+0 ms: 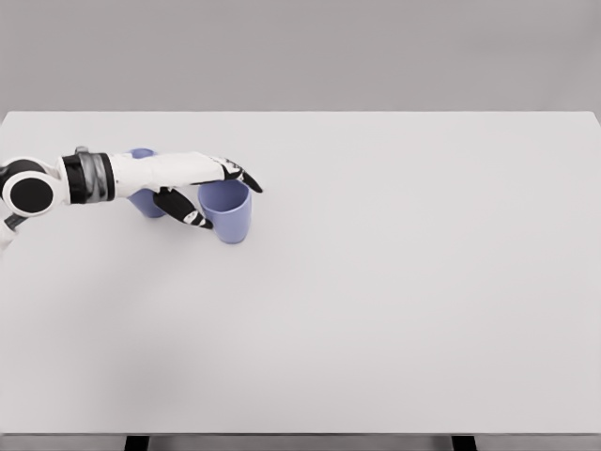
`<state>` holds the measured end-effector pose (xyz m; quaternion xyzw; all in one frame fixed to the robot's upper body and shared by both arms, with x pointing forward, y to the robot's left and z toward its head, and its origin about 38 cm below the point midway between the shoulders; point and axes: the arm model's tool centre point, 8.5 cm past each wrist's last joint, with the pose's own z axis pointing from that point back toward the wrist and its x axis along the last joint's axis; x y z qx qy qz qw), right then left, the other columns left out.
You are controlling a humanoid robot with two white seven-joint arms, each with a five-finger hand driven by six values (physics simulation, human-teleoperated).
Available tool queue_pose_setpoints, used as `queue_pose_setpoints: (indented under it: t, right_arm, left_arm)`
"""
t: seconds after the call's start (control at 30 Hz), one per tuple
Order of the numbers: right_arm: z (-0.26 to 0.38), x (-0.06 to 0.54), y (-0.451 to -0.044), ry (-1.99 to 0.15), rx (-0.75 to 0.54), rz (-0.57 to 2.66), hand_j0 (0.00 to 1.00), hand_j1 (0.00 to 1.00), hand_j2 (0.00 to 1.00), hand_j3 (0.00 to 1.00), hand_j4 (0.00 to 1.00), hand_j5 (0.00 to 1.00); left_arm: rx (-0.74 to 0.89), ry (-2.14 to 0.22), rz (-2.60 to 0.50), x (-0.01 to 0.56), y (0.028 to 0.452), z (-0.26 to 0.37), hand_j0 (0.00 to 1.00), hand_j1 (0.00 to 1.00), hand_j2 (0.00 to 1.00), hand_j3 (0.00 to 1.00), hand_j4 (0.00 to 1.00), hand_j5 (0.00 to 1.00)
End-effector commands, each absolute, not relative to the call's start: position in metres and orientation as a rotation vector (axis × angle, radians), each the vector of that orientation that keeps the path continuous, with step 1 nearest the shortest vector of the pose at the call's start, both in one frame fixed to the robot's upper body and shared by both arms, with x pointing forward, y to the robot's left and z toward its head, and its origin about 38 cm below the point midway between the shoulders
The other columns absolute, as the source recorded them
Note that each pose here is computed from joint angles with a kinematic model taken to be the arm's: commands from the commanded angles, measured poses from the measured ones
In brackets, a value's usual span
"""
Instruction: Place the right cup on the left cup with left arm
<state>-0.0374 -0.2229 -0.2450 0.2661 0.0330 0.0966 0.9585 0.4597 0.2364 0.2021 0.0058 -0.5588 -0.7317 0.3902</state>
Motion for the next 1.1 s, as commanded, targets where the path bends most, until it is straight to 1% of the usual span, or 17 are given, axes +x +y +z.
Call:
queue_pose_setpoints:
  t: [0.0,0.03,0.1,0.23,0.5,0.7,0.93,1.07]
  right_arm:
    - [-0.245,-0.038,-0.223,0.068,0.54,0.197,1.0,1.0,1.0,1.0,1.0,1.0]
    - [-0.245,-0.038,-0.223,0.068,0.54,0.197,1.0,1.0,1.0,1.0,1.0,1.0]
    - [-0.245,-0.038,-0.223,0.068,0.54,0.197,1.0,1.0,1.0,1.0,1.0,1.0]
    - [-0.245,-0.038,-0.223,0.068,0.54,0.197,1.0,1.0,1.0,1.0,1.0,1.0]
    - [-0.245,-0.037,-0.223,0.066,0.54,0.198,1.0,1.0,1.0,1.0,1.0,1.0]
    - [-0.245,-0.037,-0.223,0.066,0.54,0.198,1.0,1.0,1.0,1.0,1.0,1.0]
    - [-0.245,-0.038,-0.223,0.068,0.54,0.197,1.0,1.0,1.0,1.0,1.0,1.0]
    - [-0.245,-0.037,-0.223,0.066,0.54,0.198,1.0,1.0,1.0,1.0,1.0,1.0]
  left_arm:
    - [0.016,-1.423,-1.858,0.46,0.238,0.203,0.68,0.68,0.68,0.68,0.68,0.68]
    - [0.018,-1.423,-1.855,0.46,0.24,0.204,0.64,0.64,0.64,0.64,0.64,0.64]
    - [0.02,-1.425,-1.855,0.46,0.241,0.205,0.63,0.63,0.63,0.63,0.63,0.63]
    - [0.02,-1.428,-1.854,0.459,0.24,0.206,0.6,0.6,0.6,0.6,0.6,0.6]
    - [0.008,-1.474,-1.864,0.456,0.234,0.221,0.6,0.6,0.6,0.6,0.6,0.6]
    - [0.04,-1.529,-1.832,0.439,0.263,0.264,0.6,0.6,0.6,0.6,0.6,0.6]
    - [0.043,-1.574,-1.836,0.424,0.274,0.309,0.59,0.59,0.59,0.59,0.59,0.59]
    - [0.076,-1.58,-1.827,0.423,0.285,0.323,0.59,0.59,0.59,0.59,0.59,0.59]
